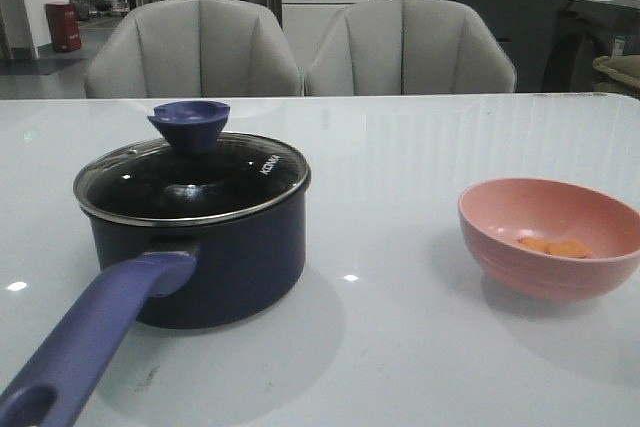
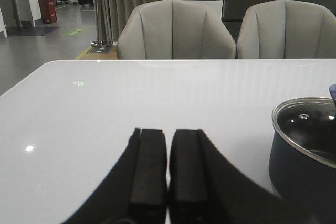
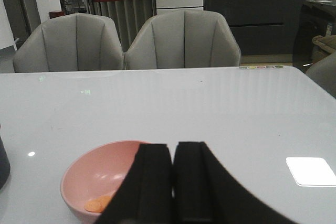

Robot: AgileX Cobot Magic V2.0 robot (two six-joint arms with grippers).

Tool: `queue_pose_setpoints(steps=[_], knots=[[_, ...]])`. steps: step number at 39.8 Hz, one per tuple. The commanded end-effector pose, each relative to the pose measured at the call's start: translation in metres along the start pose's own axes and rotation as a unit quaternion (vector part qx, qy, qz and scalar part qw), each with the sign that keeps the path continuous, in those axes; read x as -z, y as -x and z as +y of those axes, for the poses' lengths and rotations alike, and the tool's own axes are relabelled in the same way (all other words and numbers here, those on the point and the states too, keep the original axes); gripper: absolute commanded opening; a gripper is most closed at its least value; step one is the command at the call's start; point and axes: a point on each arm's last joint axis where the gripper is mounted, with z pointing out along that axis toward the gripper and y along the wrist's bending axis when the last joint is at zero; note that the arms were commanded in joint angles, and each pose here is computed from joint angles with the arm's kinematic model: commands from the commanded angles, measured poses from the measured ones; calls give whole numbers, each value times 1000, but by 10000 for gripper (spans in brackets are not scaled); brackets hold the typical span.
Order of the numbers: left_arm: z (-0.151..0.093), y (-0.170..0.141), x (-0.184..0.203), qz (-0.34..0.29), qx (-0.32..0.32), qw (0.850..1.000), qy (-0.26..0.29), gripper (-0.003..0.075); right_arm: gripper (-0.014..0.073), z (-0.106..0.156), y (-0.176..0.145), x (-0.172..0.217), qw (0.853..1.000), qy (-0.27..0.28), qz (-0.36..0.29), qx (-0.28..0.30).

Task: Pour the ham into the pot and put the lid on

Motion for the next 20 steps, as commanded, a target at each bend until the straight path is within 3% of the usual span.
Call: queue_pose_setpoints(steps=[1,5,10,12,20], knots=[[0,-2,0,-34,6,999,0,114,145,0,6,2,999,2,-50,8],[0,3,1,-61,4,998,-1,114,145,0,6,2,999,2,-50,8],[-1,25,6,-176,3,984,-5,114,145,0,6,2,999,2,-50,8],[-1,33,8,-195,3,981,-6,114,145,0,6,2,999,2,-50,8],[-2,74,11,-138,6,990,-4,114,145,0,6,2,999,2,-50,8]])
